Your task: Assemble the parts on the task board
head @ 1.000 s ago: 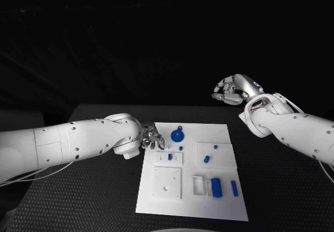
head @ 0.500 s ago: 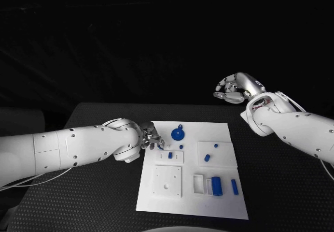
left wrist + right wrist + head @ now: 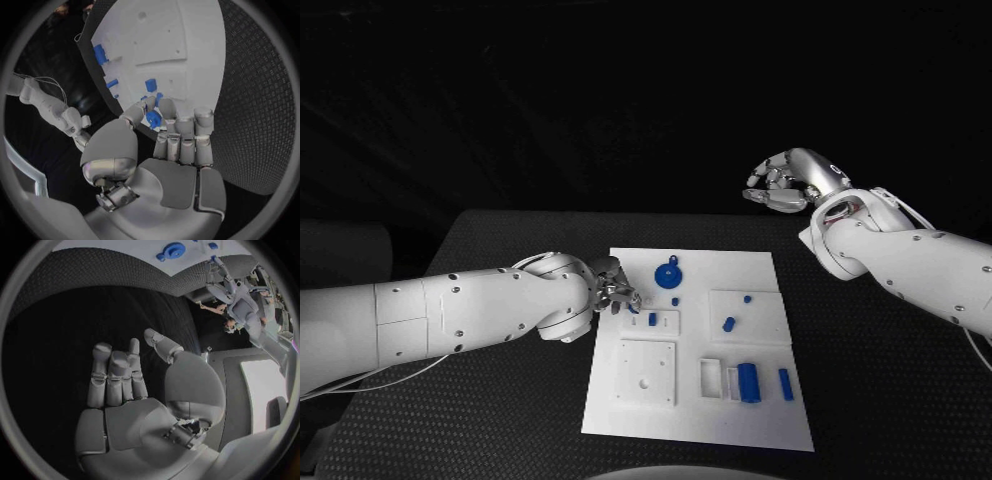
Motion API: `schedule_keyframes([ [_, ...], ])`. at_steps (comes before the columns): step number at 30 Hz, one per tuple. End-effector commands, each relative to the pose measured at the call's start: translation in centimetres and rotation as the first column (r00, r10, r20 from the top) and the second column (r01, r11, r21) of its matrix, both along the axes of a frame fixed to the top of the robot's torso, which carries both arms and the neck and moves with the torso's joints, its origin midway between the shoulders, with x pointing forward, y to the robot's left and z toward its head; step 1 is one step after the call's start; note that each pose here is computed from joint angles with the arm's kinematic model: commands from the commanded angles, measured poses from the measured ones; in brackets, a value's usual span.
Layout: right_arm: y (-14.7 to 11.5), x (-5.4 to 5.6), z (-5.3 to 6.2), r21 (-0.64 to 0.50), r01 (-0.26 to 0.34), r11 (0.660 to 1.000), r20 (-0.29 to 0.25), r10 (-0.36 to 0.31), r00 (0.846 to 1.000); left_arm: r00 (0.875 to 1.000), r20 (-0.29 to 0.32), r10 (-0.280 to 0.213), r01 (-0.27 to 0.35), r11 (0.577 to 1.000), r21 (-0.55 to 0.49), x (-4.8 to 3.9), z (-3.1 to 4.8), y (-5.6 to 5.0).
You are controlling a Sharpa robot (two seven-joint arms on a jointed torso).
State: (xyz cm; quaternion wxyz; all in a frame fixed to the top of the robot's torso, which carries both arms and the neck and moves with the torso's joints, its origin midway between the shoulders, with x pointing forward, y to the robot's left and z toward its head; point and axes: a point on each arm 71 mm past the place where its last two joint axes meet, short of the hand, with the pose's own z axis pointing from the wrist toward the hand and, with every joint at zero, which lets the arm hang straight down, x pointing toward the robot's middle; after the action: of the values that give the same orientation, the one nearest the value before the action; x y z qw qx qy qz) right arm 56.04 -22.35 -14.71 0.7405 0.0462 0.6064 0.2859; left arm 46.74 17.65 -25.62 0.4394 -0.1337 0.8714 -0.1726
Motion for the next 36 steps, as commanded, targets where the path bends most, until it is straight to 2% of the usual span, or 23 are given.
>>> schedule_keyframes([
  [1, 0.2, 0.0, -0.1, -0.005, -0.011, 1.0, -0.009, 0.011, 1.0, 1.0, -0.006, -0.013, 0.013, 1.0, 0.008, -0.2, -0.27, -0.2],
  [19, 0.2, 0.0, -0.2, -0.006, -0.012, 1.0, -0.012, 0.011, 1.0, 0.999, -0.032, -0.032, 0.033, 0.999, 0.036, -0.49, -1.6, -0.2],
  [36, 0.1, 0.0, -0.3, -0.006, -0.011, 1.0, -0.013, 0.011, 1.0, 0.999, -0.037, -0.038, 0.04, 0.998, 0.054, -0.41, -1.94, 0.0],
])
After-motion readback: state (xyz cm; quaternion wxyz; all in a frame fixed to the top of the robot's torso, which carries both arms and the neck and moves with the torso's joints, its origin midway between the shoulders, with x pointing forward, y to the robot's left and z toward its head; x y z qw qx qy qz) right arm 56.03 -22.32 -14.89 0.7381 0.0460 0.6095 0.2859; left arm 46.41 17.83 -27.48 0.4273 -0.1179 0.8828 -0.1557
